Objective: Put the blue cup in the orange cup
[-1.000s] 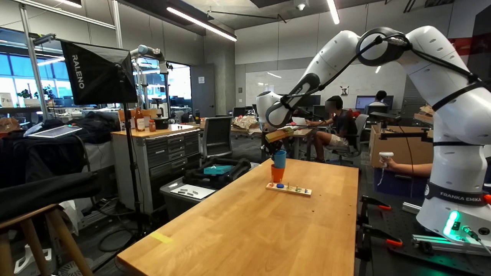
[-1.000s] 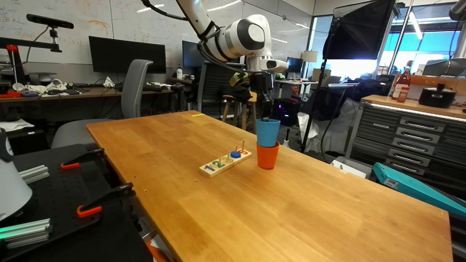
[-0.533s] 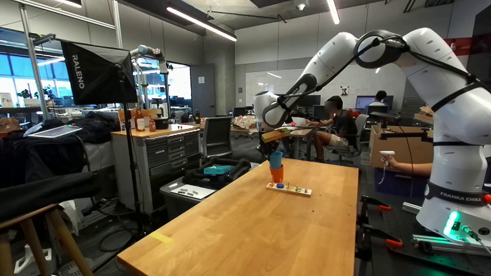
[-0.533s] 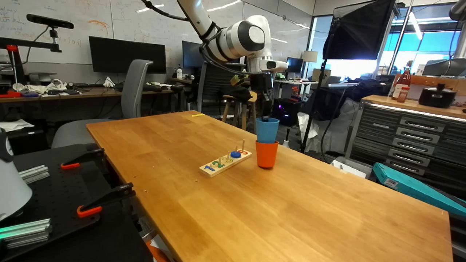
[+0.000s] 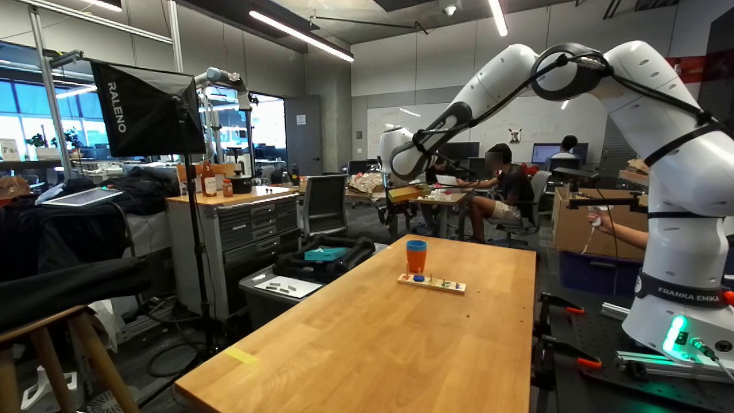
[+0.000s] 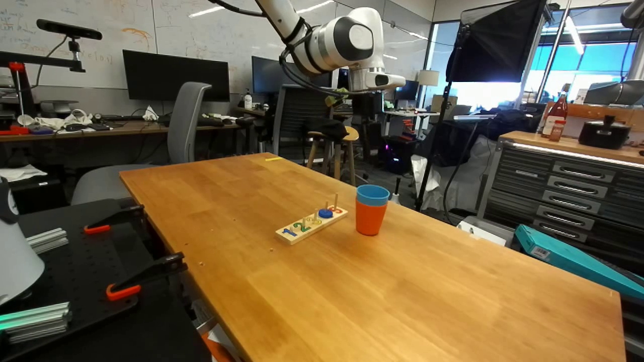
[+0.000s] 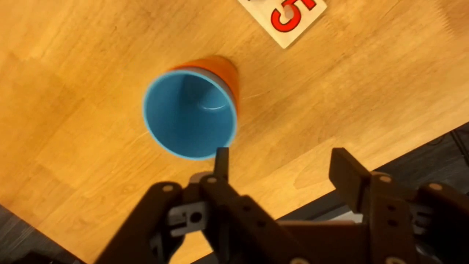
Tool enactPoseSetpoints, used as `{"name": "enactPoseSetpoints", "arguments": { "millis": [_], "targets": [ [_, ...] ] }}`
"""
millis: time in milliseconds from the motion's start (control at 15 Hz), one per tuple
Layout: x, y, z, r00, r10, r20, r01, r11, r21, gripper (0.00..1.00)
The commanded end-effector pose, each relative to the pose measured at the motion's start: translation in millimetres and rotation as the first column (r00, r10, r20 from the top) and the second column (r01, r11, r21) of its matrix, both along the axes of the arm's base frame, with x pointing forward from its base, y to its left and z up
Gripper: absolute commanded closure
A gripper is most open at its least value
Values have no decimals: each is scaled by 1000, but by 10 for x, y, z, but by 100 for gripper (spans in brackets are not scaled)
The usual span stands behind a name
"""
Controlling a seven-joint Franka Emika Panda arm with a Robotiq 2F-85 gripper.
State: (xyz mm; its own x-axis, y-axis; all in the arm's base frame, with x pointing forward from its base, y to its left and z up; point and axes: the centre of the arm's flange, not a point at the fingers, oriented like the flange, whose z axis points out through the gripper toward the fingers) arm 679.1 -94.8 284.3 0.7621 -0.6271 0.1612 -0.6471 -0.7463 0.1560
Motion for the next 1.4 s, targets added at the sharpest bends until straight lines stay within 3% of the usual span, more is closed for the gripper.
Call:
{"name": "enactPoseSetpoints", "arguments": {
  "millis": [0, 200, 467, 667, 867, 933, 1000, 1333],
  "targets": [
    [-61, 197, 570, 997, 62, -46, -57, 993, 106, 1],
    [-126, 473, 1037, 977, 185, -108, -159, 965, 208, 0],
    [-293, 759, 1637, 912, 372, -175, -305, 897, 318, 0],
    [-388, 837, 1978, 845, 493, -208, -409, 845, 345, 0],
    [-425, 852, 2198, 805, 553, -216, -460, 811, 361, 0],
    [-433, 849, 2257, 797, 565, -214, -471, 803, 365, 0],
    [-490, 886, 2053, 823, 525, -214, -439, 829, 347, 0],
    [-496, 877, 2137, 809, 548, -212, -460, 815, 354, 0]
  ]
}}
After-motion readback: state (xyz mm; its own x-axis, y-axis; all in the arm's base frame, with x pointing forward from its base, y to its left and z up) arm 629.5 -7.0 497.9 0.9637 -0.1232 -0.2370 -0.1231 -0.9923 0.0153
